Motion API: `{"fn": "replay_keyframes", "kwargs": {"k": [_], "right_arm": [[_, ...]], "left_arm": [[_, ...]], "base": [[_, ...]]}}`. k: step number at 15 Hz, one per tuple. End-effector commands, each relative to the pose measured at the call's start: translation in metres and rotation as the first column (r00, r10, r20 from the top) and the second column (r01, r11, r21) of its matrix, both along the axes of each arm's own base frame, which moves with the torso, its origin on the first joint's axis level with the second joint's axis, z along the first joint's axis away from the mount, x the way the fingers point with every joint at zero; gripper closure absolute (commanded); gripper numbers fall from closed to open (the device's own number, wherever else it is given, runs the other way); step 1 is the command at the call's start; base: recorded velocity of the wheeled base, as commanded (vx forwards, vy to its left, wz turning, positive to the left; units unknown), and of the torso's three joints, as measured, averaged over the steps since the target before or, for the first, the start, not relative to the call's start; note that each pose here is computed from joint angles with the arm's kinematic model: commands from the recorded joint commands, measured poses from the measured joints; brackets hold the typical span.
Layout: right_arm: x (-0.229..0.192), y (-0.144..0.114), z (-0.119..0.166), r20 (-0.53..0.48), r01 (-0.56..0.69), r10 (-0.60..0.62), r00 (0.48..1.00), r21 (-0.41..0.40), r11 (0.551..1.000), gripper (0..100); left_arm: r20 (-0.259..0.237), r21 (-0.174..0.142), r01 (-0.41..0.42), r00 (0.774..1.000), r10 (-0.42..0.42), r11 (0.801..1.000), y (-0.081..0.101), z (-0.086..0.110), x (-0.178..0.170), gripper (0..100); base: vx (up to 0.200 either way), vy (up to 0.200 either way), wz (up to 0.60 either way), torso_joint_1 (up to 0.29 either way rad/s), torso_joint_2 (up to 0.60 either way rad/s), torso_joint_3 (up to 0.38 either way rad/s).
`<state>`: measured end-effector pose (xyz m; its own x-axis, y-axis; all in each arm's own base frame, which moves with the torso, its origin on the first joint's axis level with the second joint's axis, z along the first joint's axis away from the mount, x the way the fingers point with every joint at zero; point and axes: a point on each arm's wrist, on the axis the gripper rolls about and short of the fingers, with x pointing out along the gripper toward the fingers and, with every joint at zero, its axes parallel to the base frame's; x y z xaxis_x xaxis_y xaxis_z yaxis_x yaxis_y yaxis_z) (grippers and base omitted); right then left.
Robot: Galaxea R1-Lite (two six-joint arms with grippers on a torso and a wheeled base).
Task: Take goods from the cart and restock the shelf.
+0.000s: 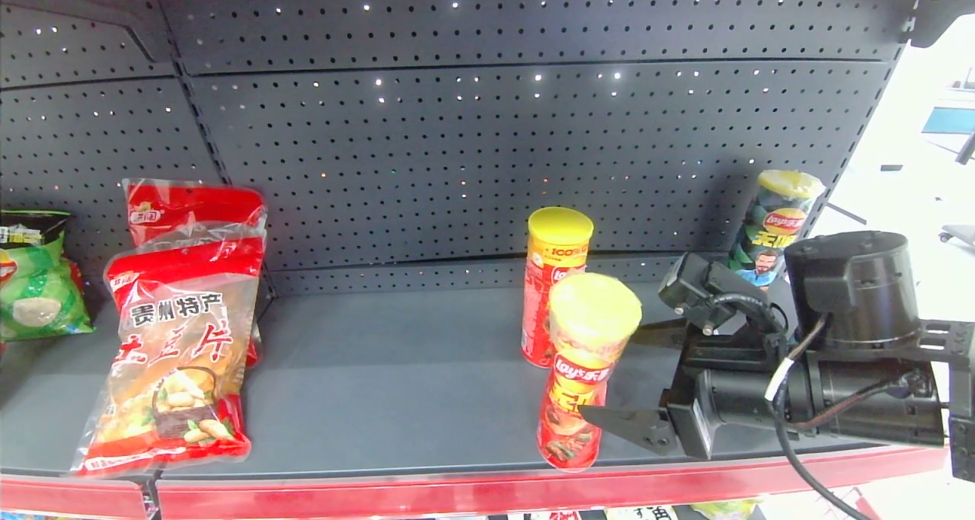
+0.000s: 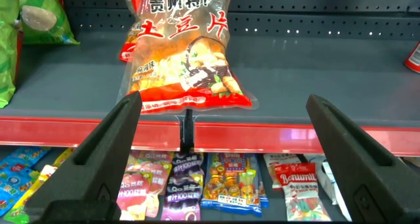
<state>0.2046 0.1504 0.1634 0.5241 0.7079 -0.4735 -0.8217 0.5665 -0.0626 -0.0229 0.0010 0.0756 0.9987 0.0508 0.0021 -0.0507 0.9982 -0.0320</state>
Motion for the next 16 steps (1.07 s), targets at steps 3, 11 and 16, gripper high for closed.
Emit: {"fn": "replay_keyframes", "kwargs": {"k": [3, 11, 16], "right_arm": [[-0.001, -0.002, -0.001, 0.001, 0.006, -0.006, 1.000, -0.002, 1.000, 0], [0.006, -0.015, 0.001, 0.012, 0.068, -0.068, 0.998, -0.007, 0.998, 0], [0.002, -0.018, 0.002, 0.018, 0.070, -0.070, 0.997, -0.004, 0.998, 0]], "left_arm": [[-0.001, 0.000, -0.001, 1.000, 0.001, 1.000, 0.000, 0.000, 0.000, 0], [-0.001, 0.000, -0.001, 1.000, 0.001, 1.000, 0.000, 0.000, 0.000, 0], [-0.001, 0.000, -0.001, 1.000, 0.001, 1.000, 0.000, 0.000, 0.000, 0]], "base": [[0.000, 0.000, 0.00, 0.000, 0.00, 0.000], [0.000, 0.000, 0.00, 0.000, 0.00, 0.000], [0.000, 0.000, 0.00, 0.000, 0.00, 0.000]]}}
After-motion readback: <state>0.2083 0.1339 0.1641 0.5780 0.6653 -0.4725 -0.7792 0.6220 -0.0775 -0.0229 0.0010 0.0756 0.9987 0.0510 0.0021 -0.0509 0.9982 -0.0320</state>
